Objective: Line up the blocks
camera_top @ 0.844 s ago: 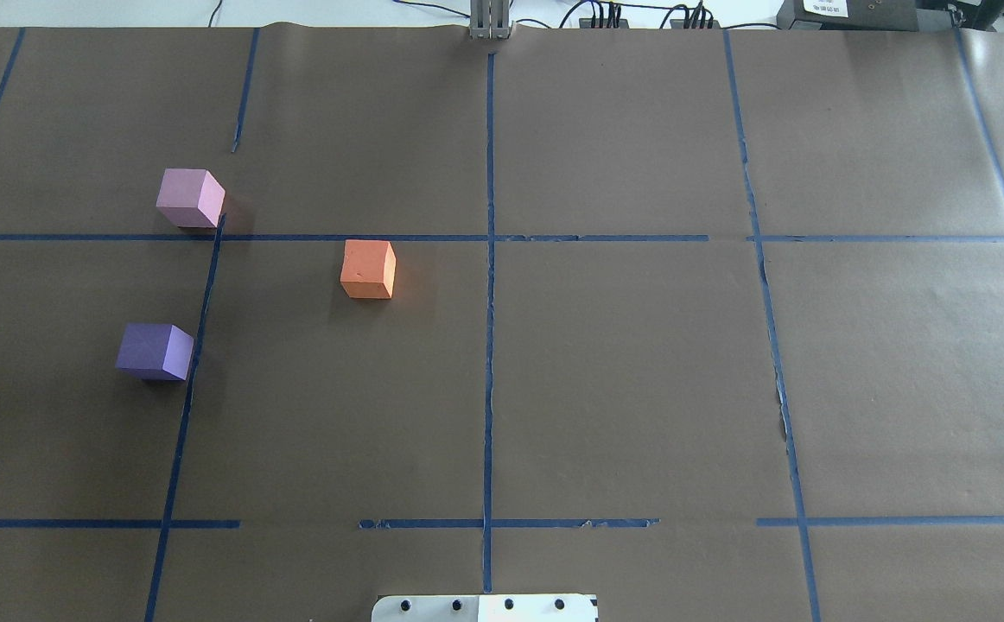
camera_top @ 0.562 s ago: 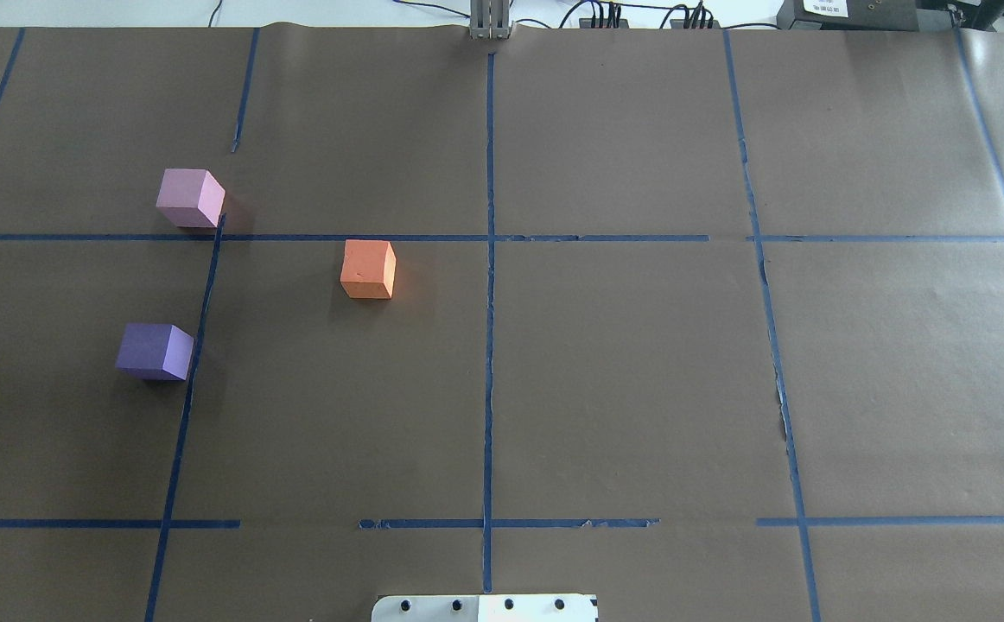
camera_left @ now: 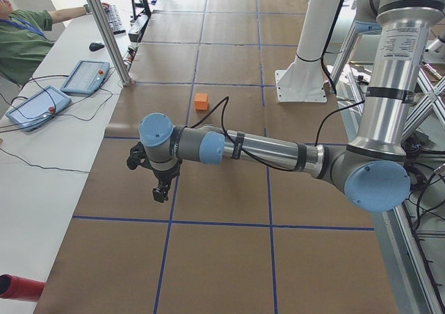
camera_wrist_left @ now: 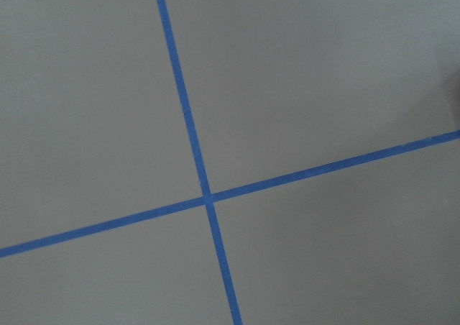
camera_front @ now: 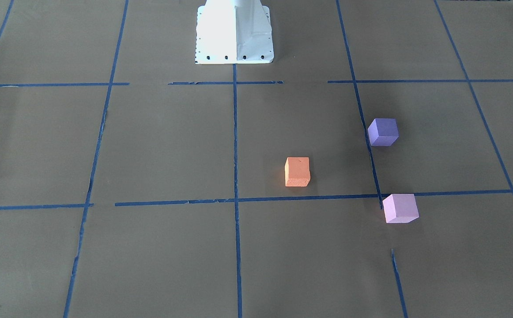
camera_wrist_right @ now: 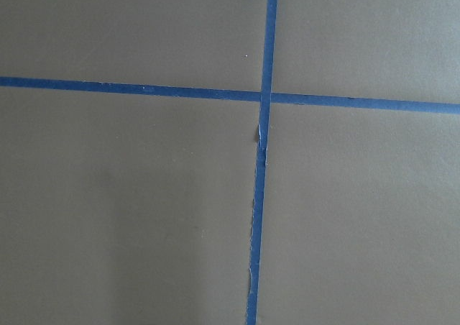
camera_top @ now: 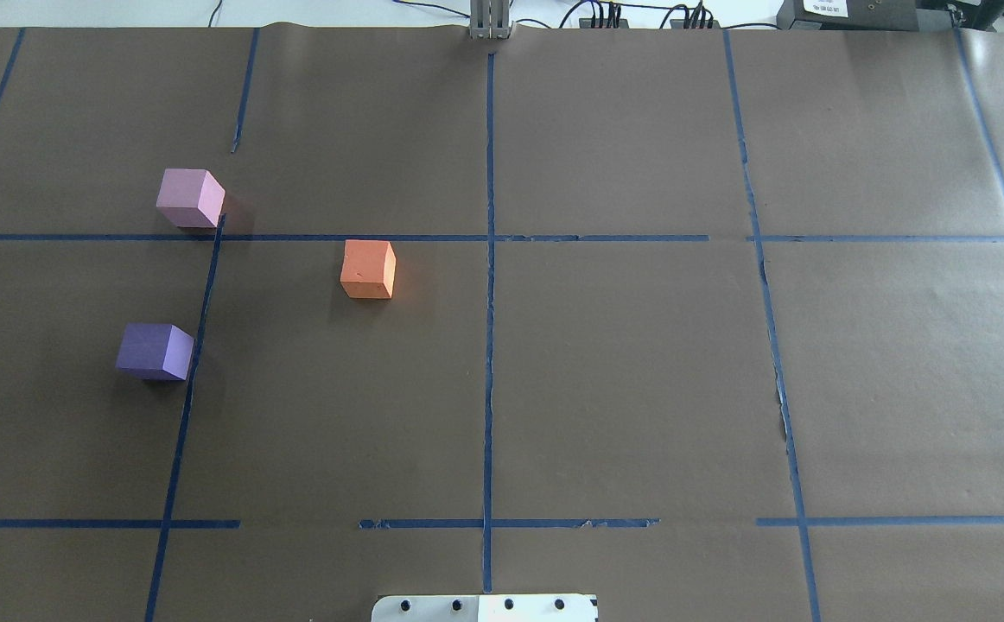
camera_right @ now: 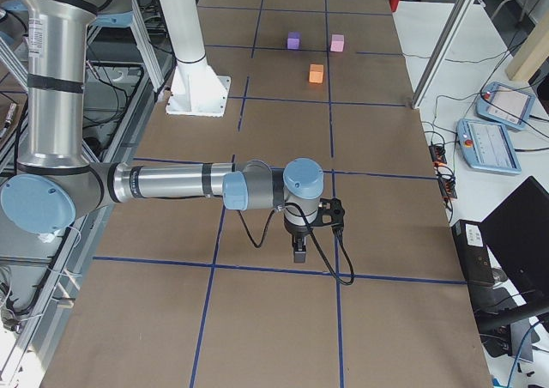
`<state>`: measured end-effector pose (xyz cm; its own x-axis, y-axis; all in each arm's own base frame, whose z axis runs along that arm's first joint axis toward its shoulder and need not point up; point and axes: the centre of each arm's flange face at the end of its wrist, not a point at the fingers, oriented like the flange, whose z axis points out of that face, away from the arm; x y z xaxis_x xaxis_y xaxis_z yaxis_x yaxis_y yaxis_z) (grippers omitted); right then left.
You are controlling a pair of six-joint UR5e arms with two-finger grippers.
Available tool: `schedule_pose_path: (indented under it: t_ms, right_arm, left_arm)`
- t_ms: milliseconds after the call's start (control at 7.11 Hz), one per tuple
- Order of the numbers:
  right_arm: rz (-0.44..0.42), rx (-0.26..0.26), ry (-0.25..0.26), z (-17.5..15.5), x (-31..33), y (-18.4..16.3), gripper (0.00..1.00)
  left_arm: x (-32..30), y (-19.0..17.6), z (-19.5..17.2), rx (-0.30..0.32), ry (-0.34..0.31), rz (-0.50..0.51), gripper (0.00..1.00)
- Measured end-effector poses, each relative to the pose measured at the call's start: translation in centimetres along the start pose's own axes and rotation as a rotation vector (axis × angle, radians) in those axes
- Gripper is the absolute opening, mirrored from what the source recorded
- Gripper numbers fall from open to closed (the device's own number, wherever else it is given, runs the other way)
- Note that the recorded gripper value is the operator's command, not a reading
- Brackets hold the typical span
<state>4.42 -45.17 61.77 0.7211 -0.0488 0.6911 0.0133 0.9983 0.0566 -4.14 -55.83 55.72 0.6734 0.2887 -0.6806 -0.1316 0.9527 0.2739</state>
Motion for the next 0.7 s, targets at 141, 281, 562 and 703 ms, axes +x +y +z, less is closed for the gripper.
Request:
schedule_pose_path:
  t_ms: [141, 281, 562, 703]
  right_arm:
    - [0.0, 0.0, 0.0, 0.0, 0.0, 0.0, 1.0]
    - [0.0, 0.0, 0.0, 0.0, 0.0, 0.0, 1.0]
    - [0.0, 0.0, 0.0, 0.0, 0.0, 0.0, 1.0]
    - [0.0, 0.0, 0.0, 0.0, 0.0, 0.0, 1.0]
  left_arm:
    - [1.8, -1.0, -0.5, 0.013, 0.002, 0.038, 1.0]
    - [4.5, -2.3, -0.4, 0.017, 0.012, 0.079, 1.0]
    - [12.0, -6.4, 0.6, 0.016, 0.043, 0.053, 1.0]
    - [16.7, -8.5, 1.5, 0.009, 0.064, -0.003, 1.0]
